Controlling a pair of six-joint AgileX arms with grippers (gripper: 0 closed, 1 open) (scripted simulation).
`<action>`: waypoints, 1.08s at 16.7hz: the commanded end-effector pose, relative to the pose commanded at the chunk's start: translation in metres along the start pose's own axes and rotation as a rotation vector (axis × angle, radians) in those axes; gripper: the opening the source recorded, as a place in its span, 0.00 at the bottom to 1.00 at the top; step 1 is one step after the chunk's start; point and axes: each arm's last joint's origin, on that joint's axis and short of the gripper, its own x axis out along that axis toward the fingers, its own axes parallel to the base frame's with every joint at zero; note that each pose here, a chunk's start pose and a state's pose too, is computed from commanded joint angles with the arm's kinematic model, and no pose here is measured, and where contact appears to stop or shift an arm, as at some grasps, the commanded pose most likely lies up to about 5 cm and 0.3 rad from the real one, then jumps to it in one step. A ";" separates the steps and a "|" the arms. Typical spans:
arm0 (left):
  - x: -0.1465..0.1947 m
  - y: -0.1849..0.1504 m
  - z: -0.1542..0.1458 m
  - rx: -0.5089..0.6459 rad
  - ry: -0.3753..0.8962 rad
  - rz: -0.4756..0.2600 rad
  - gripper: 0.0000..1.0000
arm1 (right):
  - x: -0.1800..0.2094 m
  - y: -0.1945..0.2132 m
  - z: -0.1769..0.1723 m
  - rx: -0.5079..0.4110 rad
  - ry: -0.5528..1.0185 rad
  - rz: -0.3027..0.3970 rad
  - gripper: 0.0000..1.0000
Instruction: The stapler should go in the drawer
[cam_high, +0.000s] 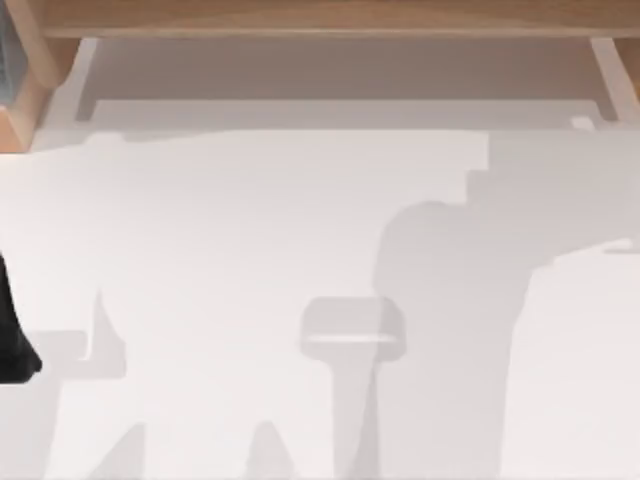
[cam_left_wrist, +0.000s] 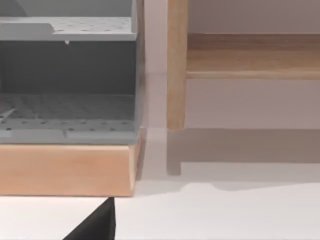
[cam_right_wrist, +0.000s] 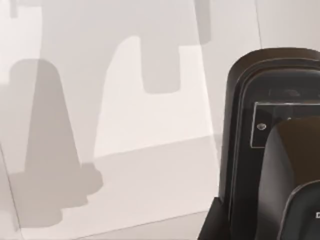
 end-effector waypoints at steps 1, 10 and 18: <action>0.000 0.000 0.000 0.000 0.000 0.000 1.00 | 0.018 0.004 0.001 -0.024 0.037 0.018 0.00; 0.000 0.000 0.000 0.000 0.000 0.000 1.00 | 0.129 0.023 -0.009 -0.157 0.258 0.138 0.00; 0.000 0.000 0.000 0.000 0.000 0.000 1.00 | 0.129 0.023 -0.009 -0.157 0.258 0.138 0.53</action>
